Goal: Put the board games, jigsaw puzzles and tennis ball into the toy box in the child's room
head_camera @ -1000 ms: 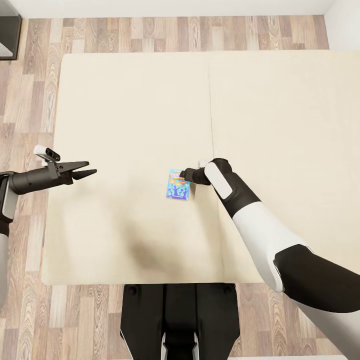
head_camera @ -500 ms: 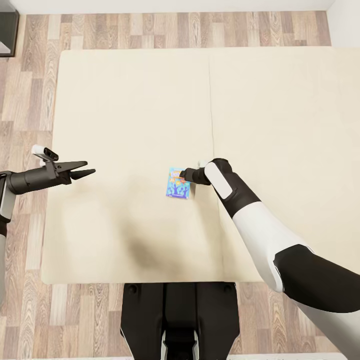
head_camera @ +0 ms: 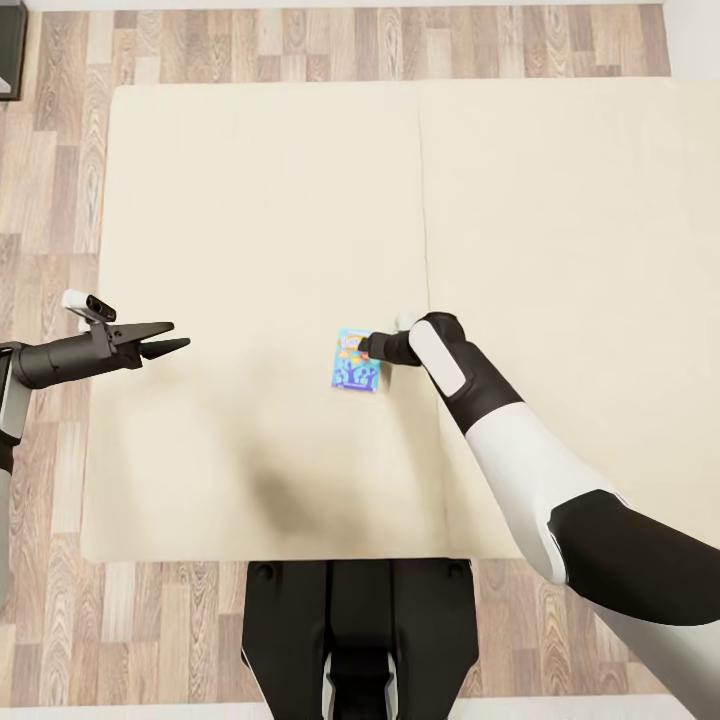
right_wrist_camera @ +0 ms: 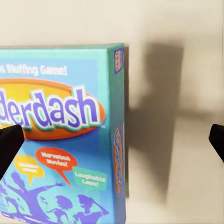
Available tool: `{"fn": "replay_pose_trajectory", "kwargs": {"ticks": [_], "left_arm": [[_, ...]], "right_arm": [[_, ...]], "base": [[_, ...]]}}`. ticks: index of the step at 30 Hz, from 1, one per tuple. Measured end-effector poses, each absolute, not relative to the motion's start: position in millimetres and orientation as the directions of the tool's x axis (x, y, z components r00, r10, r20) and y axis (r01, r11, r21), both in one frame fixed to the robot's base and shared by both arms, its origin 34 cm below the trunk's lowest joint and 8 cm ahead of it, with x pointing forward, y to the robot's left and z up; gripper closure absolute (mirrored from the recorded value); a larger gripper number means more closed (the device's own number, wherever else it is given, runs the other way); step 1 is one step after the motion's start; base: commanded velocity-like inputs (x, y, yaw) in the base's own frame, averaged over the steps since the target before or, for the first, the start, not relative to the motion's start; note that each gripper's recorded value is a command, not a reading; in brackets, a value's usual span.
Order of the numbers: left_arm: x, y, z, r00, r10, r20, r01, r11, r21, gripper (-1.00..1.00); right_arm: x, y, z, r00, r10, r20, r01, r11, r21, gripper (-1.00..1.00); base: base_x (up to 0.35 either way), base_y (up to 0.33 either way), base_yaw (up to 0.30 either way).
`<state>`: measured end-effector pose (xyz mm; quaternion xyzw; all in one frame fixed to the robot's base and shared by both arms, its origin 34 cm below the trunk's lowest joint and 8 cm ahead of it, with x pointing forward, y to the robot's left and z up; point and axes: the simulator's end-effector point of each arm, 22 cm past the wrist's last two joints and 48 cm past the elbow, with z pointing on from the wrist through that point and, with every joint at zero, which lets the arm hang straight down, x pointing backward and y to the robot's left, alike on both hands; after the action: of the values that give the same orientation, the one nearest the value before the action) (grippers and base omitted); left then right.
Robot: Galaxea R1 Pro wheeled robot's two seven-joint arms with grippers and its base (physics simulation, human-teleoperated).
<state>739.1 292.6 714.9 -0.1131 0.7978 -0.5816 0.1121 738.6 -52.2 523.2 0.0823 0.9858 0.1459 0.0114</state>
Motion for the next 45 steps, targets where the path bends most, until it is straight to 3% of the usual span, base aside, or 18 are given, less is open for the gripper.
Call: {"fn": "replay_pose_trajectory", "kwargs": {"ticks": [45], "left_arm": [[736.9, 291.7, 709.7, -0.951, -0.307, -0.041, -0.056, 0.301, -0.952, -1.0]], "right_arm": [[744.3, -30.3, 527.2, -0.984, 0.179, -0.012, 0.16, 0.906, 0.392, -1.0]], "base": [[0.0, 0.0, 0.0]]}}
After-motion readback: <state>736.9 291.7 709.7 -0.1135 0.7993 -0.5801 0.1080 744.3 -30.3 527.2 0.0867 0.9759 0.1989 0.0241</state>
